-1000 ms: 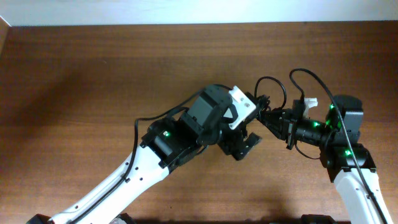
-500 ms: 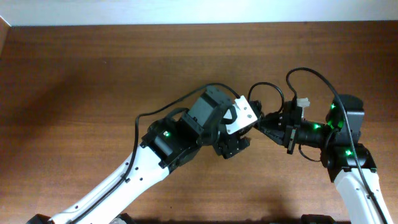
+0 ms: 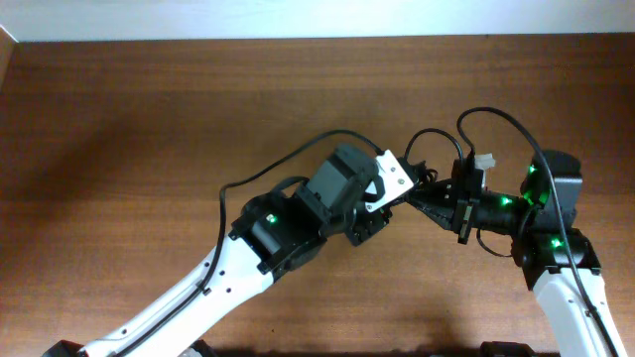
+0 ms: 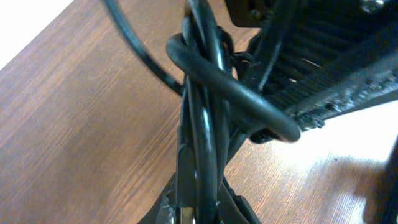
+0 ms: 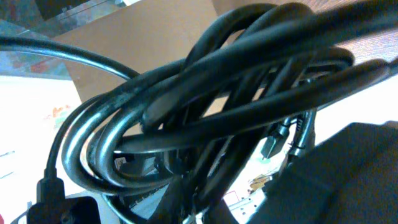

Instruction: Untangle cables

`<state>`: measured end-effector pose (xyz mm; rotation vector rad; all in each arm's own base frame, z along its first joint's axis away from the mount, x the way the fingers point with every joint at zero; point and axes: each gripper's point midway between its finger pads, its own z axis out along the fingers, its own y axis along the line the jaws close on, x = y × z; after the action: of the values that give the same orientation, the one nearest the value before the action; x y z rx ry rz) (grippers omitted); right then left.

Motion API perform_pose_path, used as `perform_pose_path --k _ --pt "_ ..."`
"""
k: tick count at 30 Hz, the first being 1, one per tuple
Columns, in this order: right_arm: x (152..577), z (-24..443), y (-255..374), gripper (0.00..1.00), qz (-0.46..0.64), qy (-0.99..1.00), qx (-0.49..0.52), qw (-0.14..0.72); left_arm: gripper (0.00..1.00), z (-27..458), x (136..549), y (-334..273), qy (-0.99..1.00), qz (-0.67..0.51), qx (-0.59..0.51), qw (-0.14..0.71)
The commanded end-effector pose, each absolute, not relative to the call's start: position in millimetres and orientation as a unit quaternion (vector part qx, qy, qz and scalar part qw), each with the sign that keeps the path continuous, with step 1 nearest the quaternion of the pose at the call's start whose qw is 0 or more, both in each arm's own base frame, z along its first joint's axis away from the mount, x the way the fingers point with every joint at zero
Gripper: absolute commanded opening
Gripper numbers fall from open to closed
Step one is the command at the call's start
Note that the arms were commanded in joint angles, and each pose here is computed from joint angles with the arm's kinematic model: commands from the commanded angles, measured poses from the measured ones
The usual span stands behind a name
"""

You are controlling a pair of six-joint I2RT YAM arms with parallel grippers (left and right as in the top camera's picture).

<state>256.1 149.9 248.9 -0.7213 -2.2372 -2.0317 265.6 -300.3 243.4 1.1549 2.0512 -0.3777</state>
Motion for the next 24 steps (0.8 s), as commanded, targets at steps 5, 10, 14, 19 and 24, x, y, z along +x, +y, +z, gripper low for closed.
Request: perform_pose_path --k 5,10,14,19,24 --pt "248.5 257.0 152.1 0.04 -0.666 -0.722 -0.186 0.007 0.00 254.9 308.6 -253.7 0.857 -0.054 0.298 0.417" --pt "251.0 255.4 151.3 0.08 -0.662 -0.731 -0.162 -0.026 0.00 254.3 306.2 -257.3 0.856 -0.064 0.304 0.414" --pt "259.9 249.3 147.8 0.52 -0.627 -0.760 -0.040 -0.167 0.00 252.4 289.9 -278.4 0.848 -0.131 0.335 0.390" --pt "264.6 246.2 145.6 0.76 -0.611 -0.766 -0.024 -0.197 0.00 258.2 275.8 -299.0 0.831 -0.196 0.359 0.377" --pt "265.3 245.7 145.3 0.77 -0.594 -0.767 0.028 -0.241 0.00 270.7 280.2 -308.0 0.830 -0.231 0.324 0.391"
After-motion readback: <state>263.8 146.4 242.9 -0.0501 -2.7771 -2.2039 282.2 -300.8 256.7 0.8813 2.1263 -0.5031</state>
